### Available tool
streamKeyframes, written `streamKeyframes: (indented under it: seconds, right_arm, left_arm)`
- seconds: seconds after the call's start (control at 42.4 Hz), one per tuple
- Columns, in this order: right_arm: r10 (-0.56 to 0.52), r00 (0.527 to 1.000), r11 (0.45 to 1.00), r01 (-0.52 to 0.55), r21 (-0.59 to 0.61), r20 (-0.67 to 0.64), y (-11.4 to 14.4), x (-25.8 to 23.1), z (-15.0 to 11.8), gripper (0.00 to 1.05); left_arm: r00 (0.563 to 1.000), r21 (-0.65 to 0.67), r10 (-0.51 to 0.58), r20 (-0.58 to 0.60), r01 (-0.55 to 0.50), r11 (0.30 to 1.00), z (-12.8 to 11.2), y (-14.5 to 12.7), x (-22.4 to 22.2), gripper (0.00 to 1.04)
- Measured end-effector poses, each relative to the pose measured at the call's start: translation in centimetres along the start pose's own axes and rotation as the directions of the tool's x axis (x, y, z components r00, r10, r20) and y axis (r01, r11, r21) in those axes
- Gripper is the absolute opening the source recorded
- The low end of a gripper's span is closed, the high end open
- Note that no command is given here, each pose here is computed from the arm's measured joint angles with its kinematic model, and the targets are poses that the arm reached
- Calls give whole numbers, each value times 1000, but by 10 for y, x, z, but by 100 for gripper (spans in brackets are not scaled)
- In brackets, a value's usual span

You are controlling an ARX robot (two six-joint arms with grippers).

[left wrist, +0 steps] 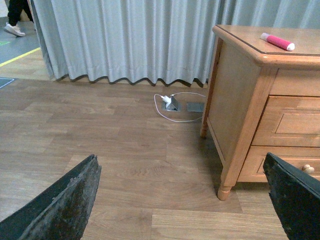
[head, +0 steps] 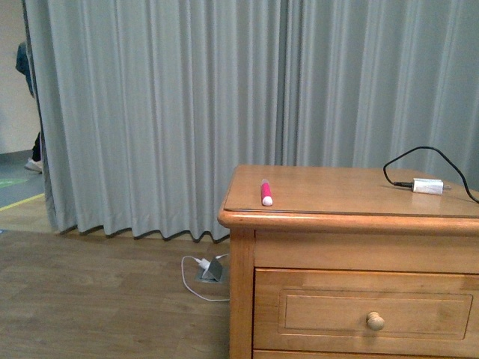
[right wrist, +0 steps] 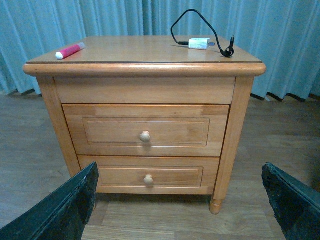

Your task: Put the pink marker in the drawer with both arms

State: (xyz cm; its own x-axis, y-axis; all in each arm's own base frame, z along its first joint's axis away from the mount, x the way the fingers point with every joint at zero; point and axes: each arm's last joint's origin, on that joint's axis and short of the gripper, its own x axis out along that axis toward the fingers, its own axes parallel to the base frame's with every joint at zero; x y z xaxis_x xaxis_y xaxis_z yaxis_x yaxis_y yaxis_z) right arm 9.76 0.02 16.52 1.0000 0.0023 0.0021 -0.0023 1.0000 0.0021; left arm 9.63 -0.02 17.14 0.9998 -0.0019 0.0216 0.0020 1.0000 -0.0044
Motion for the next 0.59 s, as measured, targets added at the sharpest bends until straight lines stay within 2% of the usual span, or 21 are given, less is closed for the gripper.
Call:
streamKeyframes:
  seconds: [0.59]
  right_arm:
    - [0,1000,1000,0,0,0,0,0,0,96]
  left_arm:
    - [1000,0,0,0,0,1000,0,0,0,99]
